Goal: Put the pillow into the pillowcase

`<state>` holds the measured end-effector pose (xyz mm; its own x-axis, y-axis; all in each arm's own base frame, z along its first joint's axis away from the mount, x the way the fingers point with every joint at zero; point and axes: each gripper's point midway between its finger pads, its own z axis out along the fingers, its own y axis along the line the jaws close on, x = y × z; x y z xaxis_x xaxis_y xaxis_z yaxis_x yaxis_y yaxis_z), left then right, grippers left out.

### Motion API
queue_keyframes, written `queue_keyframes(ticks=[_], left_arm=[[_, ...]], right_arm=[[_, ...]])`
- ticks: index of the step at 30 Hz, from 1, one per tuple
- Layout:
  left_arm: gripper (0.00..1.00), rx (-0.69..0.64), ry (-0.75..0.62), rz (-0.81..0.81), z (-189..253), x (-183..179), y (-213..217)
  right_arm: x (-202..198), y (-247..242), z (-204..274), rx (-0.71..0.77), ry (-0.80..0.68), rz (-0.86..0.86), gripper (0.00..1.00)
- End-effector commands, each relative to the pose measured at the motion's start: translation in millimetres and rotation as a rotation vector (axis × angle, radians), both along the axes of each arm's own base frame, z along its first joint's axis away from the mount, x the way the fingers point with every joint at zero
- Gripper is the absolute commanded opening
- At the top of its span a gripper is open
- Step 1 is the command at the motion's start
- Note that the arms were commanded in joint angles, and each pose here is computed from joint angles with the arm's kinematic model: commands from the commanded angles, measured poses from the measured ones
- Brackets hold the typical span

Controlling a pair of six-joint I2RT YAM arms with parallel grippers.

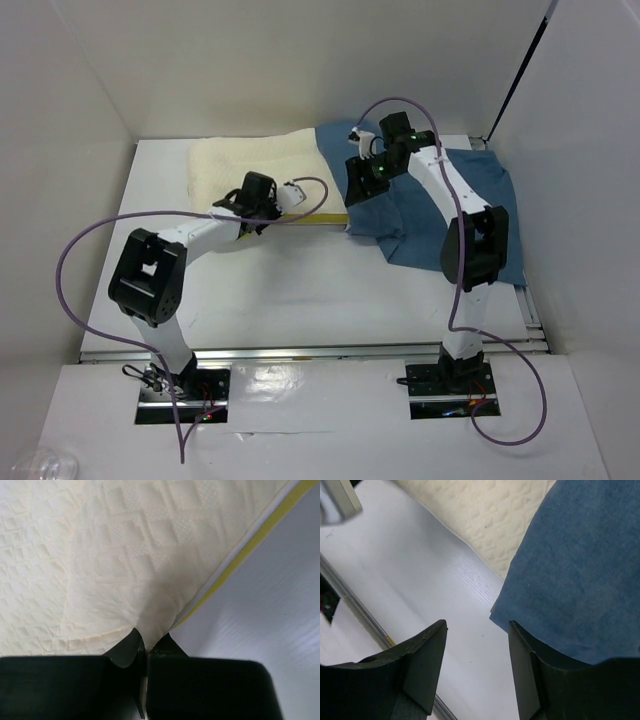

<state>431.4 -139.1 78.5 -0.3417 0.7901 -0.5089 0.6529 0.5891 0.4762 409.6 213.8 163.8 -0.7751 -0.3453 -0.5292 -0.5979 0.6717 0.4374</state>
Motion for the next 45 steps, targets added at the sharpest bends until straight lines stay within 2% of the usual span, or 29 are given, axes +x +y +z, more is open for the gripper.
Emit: queue_keyframes(ticks=[1,6,8,12,16,20,25,35,38,41,45], left_arm=[[0.0,-0.22,0.131,-0.058,33,-20,-36],[0.0,-0.298,0.193,-0.039,67,-24,-42],[0.0,-0.323,0.189,-0.033,79,-22,-46],[0.0,-0.383,0.21,-0.015,101,-16,-49],[0.0,-0.408,0.179,-0.014,123,-7,-50],[0.0,-0.411,0.17,-0.016,131,-6,-51],[0.0,-0.408,0.18,-0.014,125,-10,-49],[0.0,-0.412,0.205,0.004,116,-9,-50],[0.0,-0.418,0.207,-0.003,113,-4,-54],[0.0,-0.419,0.204,-0.003,116,-1,-55],[0.0,-0.432,0.189,-0.014,123,4,-58]], right_arm=[[9,-4,52,-0.04,-0.272,0.004,0.6],[13,-2,78,-0.097,-0.506,0.001,0.61],[11,1,79,-0.173,-0.565,0.001,0.61],[1,2,67,-0.275,-0.557,-0.012,0.61],[10,-23,54,-0.438,-0.562,-0.127,0.6],[12,-44,51,-0.54,-0.561,-0.196,0.58],[10,-54,79,-0.502,-0.641,-0.264,0.58],[-12,-44,123,-0.333,-0.71,-0.235,0.57],[-13,-46,118,-0.346,-0.693,-0.246,0.57],[-7,-62,93,-0.426,-0.613,-0.276,0.57],[-7,-67,70,-0.438,-0.525,-0.259,0.57]])
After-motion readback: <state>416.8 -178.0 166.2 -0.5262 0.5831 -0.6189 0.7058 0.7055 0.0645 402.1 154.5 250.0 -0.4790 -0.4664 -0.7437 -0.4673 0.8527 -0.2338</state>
